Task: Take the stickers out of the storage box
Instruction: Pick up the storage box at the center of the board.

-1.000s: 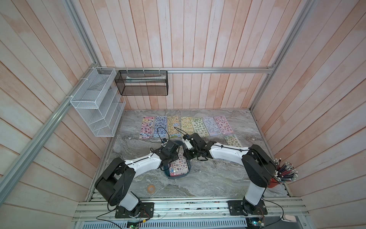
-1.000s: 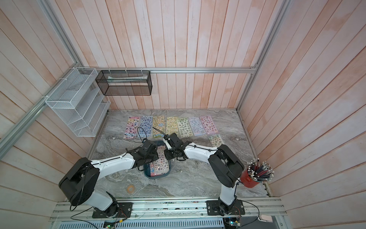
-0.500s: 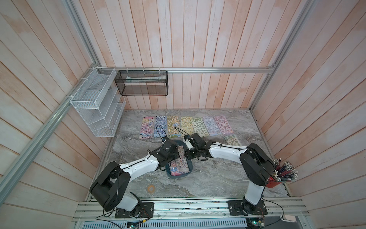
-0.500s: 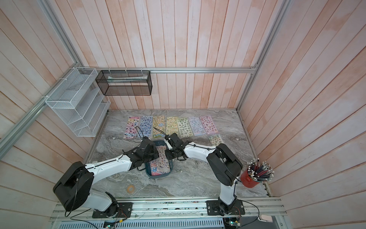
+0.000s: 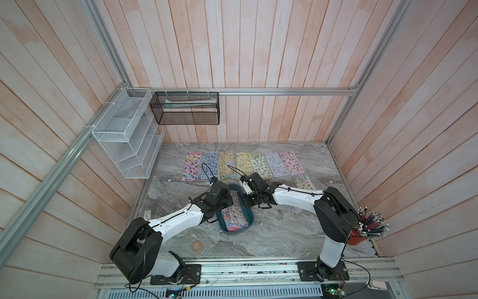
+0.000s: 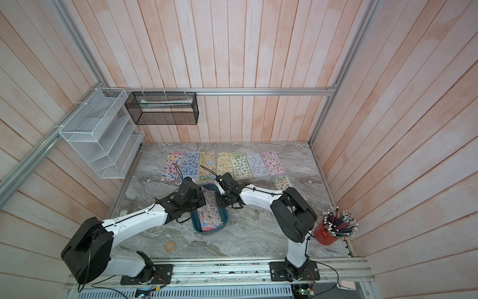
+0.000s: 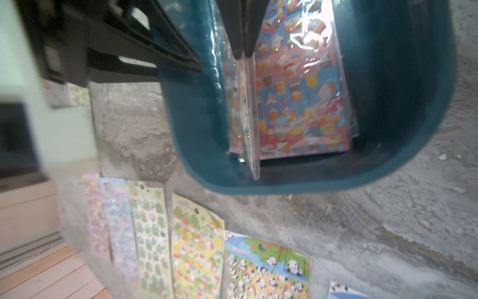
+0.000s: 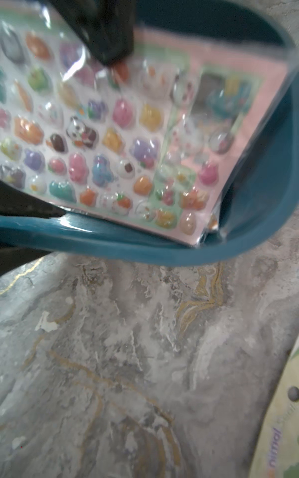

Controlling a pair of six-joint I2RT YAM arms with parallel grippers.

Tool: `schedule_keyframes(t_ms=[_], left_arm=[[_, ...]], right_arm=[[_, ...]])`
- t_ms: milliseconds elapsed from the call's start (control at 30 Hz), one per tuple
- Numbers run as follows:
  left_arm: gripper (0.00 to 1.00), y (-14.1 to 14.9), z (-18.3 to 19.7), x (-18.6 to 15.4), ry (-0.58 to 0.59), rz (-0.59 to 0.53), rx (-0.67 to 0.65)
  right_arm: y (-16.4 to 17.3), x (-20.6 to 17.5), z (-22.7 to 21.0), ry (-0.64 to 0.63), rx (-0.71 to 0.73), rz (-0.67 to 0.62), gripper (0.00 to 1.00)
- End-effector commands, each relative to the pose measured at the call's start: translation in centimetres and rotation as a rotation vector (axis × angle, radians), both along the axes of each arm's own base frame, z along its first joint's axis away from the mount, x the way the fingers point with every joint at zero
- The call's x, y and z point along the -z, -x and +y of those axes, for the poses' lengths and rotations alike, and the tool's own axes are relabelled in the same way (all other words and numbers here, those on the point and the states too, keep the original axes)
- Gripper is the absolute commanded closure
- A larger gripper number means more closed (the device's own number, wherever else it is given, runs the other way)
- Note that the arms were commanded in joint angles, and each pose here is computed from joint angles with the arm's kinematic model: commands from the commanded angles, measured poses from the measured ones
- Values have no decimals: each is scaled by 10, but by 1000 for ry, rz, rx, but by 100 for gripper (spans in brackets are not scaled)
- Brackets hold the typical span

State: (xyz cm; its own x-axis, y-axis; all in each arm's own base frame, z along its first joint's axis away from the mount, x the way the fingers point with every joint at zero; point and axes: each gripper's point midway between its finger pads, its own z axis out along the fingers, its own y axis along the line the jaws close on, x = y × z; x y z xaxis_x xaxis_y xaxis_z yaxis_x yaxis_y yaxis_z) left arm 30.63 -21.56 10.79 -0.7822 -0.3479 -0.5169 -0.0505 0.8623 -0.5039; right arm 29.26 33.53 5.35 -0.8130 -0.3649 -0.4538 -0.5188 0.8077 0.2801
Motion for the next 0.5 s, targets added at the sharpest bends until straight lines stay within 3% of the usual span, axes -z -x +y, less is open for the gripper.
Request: schedule_keyframes(t_ms=[0,300,467], left_arm=[[100,-1,1,-37,33,-90,30],[100,21,31,-128,96,-251,31],[100,42,62,-149,80,-286,-4]], right_arm=[[-7,-7,-7,12,19,8,92],[-17,-40,-28,-5,89,-15,100],[-25,-74,-51,-31,154,-50,100]])
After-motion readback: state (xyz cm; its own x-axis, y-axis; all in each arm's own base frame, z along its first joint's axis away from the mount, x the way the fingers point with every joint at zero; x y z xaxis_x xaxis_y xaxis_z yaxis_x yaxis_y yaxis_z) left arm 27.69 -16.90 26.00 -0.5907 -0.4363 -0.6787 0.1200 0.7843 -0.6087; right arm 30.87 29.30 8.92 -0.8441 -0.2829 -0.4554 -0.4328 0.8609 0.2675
